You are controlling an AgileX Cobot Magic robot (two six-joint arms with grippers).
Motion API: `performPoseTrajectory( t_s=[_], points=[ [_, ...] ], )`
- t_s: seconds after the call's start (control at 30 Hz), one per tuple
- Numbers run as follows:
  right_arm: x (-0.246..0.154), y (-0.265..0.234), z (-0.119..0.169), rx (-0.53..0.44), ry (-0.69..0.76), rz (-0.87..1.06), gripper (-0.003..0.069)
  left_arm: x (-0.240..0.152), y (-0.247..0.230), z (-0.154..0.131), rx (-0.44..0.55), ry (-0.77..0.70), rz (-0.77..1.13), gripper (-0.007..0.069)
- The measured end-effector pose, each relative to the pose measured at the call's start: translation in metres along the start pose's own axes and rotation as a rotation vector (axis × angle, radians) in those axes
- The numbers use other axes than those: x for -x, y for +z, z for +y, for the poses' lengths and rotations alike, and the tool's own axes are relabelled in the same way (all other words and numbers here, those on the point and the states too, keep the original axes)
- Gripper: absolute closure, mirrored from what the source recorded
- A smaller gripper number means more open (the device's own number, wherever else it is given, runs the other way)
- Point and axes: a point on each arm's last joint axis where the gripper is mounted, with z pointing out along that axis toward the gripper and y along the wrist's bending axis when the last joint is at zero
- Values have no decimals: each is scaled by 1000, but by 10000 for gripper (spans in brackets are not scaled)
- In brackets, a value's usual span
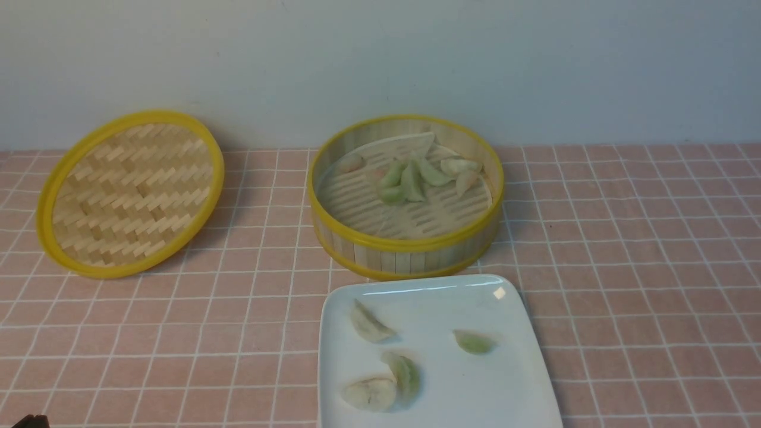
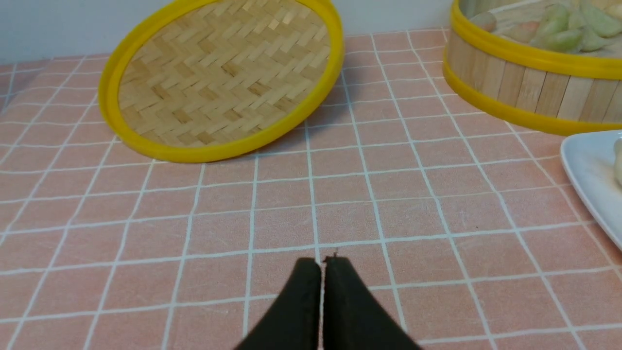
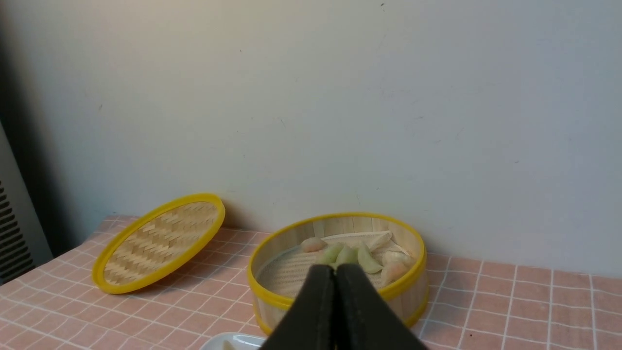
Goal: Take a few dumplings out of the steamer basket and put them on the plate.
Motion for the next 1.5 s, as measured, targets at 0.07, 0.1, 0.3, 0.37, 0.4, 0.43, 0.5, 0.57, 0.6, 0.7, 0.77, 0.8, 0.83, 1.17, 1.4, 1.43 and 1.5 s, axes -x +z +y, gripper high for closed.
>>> performPoseTrajectory(
  t_s=[0.07, 0.1, 0.3, 0.37, 0.4, 0.43, 0.5, 0.57, 0.6, 0.7, 0.77, 0.8, 0.83, 1.17, 1.4, 1.43, 1.5],
  points=[
    [0, 0, 0, -2, -3, -1, 673, 0, 0, 0, 0, 0, 0, 631],
    [0, 0, 0, -1, -4, -2, 673, 0, 0, 0, 0, 0, 0, 631],
    [-26, 16, 7, 94, -50, -28, 673, 0, 0, 0, 0, 1, 0, 631],
    [-37, 20, 9, 127, -57, -23, 673, 0, 0, 0, 0, 1, 0, 631],
    [-40, 21, 9, 134, -49, -16, 673, 0, 0, 0, 0, 1, 0, 631],
    [-46, 23, 10, 146, -62, -12, 673, 0, 0, 0, 0, 1, 0, 631],
    [-54, 26, 10, 157, -68, 4, 673, 0, 0, 0, 0, 1, 0, 631],
    [-60, 27, 10, 158, -77, 18, 673, 0, 0, 0, 0, 1, 0, 631],
    [-64, 28, 9, 154, -83, 31, 673, 0, 0, 0, 0, 1, 0, 631],
    [-73, 30, 6, 98, -93, 59, 673, 0, 0, 0, 0, 1, 0, 631],
    [-82, 32, 0, 5, -99, 88, 673, 0, 0, 0, 0, 1, 0, 631],
    [-86, 33, -2, -31, -99, 99, 673, 0, 0, 0, 0, 1, 0, 631],
    [-93, 34, -6, -90, -99, 119, 673, 0, 0, 0, 0, 1, 0, 631],
    [-131, 32, -31, -449, -61, 222, 673, 0, 0, 0, 0, 1, 0, 631],
    [-131, 32, -31, -466, -59, 220, 673, 0, 0, 0, 0, 1, 0, 631],
    [-131, 32, -31, -466, -59, 220, 673, 0, 0, 0, 0, 1, 0, 631],
    [-131, 32, -31, -466, -59, 220, 673, 0, 0, 0, 0, 1, 0, 631]
  ],
)
